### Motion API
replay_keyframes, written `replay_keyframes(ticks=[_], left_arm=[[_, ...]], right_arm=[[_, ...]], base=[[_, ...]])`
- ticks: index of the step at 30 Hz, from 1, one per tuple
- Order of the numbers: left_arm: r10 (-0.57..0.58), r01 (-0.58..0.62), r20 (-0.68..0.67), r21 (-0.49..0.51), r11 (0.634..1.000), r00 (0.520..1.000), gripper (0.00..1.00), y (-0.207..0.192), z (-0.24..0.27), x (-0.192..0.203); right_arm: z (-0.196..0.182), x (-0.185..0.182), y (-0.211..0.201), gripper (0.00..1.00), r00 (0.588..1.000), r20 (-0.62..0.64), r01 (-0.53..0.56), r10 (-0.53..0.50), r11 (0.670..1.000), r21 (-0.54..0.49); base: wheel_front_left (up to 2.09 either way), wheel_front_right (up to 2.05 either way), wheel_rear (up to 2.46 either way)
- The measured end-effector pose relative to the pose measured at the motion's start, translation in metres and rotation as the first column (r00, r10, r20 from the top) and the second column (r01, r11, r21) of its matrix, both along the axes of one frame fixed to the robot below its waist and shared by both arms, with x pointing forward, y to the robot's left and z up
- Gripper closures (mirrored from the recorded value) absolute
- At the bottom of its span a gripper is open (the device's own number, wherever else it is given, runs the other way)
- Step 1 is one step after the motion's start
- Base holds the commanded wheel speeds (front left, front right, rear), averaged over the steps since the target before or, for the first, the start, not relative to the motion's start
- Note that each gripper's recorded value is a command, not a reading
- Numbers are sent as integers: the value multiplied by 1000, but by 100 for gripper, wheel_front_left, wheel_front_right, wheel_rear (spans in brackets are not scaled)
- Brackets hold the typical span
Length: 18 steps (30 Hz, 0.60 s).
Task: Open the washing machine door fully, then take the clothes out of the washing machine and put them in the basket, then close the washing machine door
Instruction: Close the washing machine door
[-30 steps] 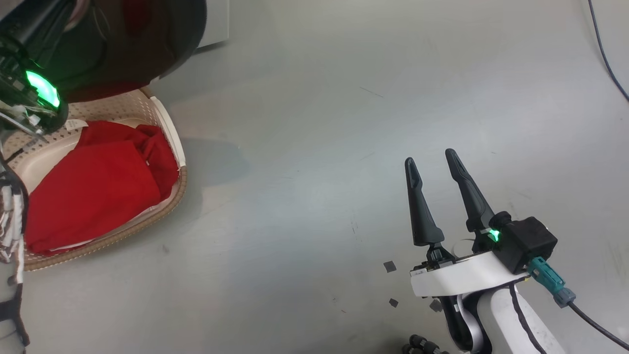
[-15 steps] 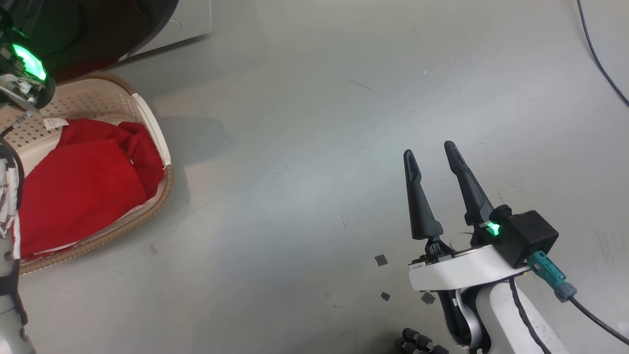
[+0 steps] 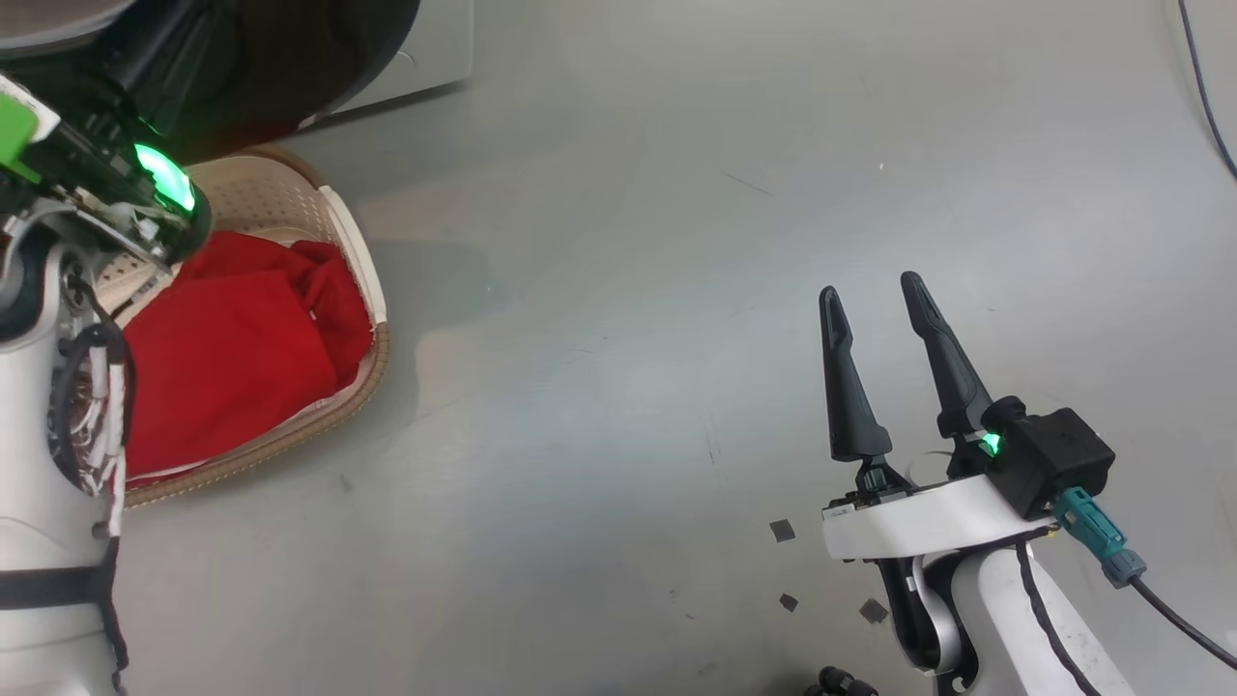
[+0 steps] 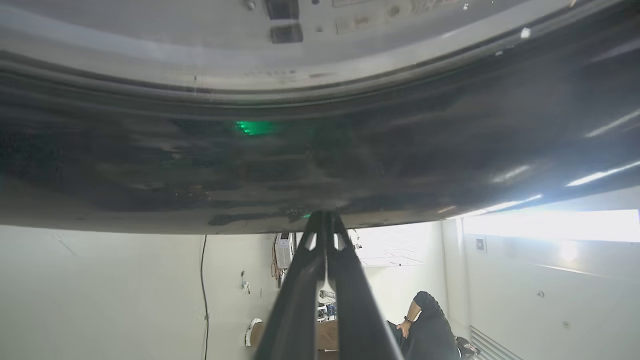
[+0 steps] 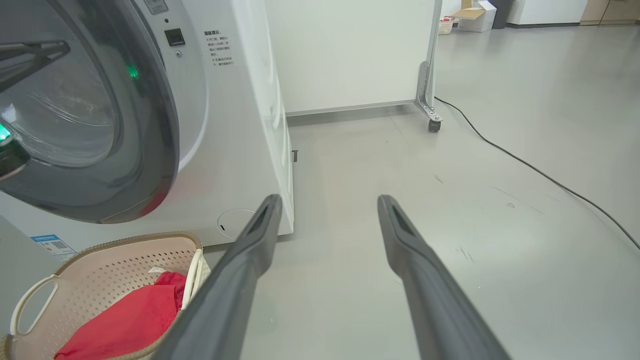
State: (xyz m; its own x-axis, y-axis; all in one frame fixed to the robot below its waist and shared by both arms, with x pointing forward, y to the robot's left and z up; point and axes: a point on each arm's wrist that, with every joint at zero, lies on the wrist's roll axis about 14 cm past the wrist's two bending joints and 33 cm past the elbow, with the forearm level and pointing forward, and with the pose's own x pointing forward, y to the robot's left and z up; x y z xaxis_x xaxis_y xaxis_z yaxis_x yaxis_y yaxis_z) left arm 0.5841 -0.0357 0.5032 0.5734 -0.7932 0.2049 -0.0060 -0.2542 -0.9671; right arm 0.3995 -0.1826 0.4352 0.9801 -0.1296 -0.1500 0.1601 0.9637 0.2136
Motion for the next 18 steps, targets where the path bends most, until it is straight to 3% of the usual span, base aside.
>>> replay_keyframes(ticks=[12,18], left_arm=[[124,-122,-57,30,992,991,100,57,-16,-29],[264,-265,-80,-2,964,961,100,100,-9,-43]], right_arm=[[7,10,18,0,997,37,-65,66,998,-10],[16,12,27,0,993,67,-93,94,996,-7]], base=[[0,0,0],[0,0,0]])
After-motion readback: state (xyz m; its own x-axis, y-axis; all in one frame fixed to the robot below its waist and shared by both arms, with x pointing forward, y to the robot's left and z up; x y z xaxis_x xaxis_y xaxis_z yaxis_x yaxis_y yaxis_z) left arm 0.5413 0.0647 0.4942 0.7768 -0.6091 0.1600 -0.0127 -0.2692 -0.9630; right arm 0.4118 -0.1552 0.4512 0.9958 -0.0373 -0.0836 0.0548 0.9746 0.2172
